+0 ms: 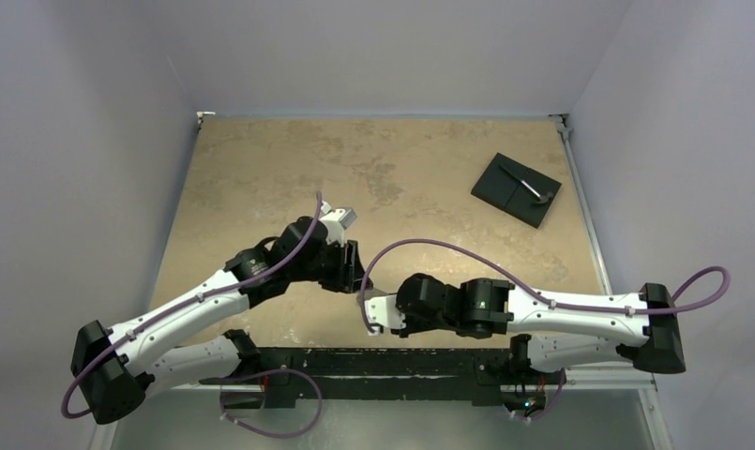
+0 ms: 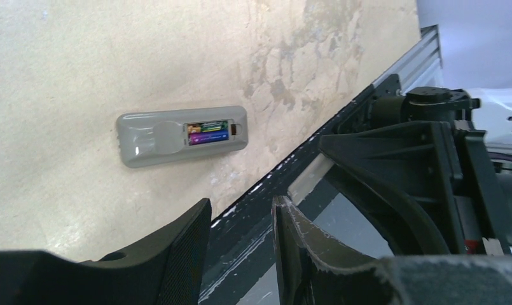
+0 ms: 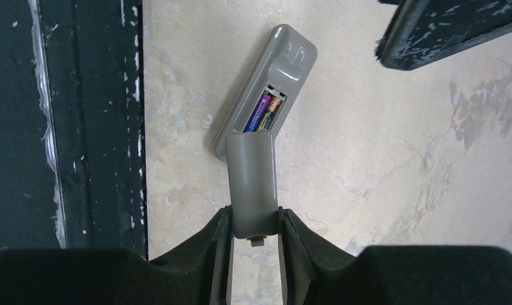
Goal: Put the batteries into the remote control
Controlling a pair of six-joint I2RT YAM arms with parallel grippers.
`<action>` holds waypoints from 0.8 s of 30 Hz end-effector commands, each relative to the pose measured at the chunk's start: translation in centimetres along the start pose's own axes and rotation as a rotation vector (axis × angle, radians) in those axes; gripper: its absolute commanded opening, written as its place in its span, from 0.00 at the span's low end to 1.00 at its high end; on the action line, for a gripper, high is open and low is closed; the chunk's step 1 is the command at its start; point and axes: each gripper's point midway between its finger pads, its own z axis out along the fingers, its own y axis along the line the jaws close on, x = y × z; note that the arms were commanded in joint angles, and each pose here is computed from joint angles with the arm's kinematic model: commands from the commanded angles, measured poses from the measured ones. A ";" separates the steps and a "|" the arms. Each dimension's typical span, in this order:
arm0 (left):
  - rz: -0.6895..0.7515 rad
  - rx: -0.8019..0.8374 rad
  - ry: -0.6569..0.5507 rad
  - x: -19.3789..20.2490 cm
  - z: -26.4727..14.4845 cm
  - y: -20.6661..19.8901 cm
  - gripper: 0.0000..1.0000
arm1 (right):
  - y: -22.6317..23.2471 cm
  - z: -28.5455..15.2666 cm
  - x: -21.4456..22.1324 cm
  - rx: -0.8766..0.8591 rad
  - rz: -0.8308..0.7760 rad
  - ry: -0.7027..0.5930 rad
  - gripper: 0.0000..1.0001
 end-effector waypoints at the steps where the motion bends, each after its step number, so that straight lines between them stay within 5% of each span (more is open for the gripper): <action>1: -0.035 0.100 -0.023 -0.4 0.0 -1.8 0.39 | -0.9 -0.2 -1.8 0.023 0.139 -0.081 0.16; 24: -0.085 0.217 0.030 1.0 1.3 -2.9 0.40 | -4.1 -0.7 -4.7 0.062 0.255 -0.215 0.17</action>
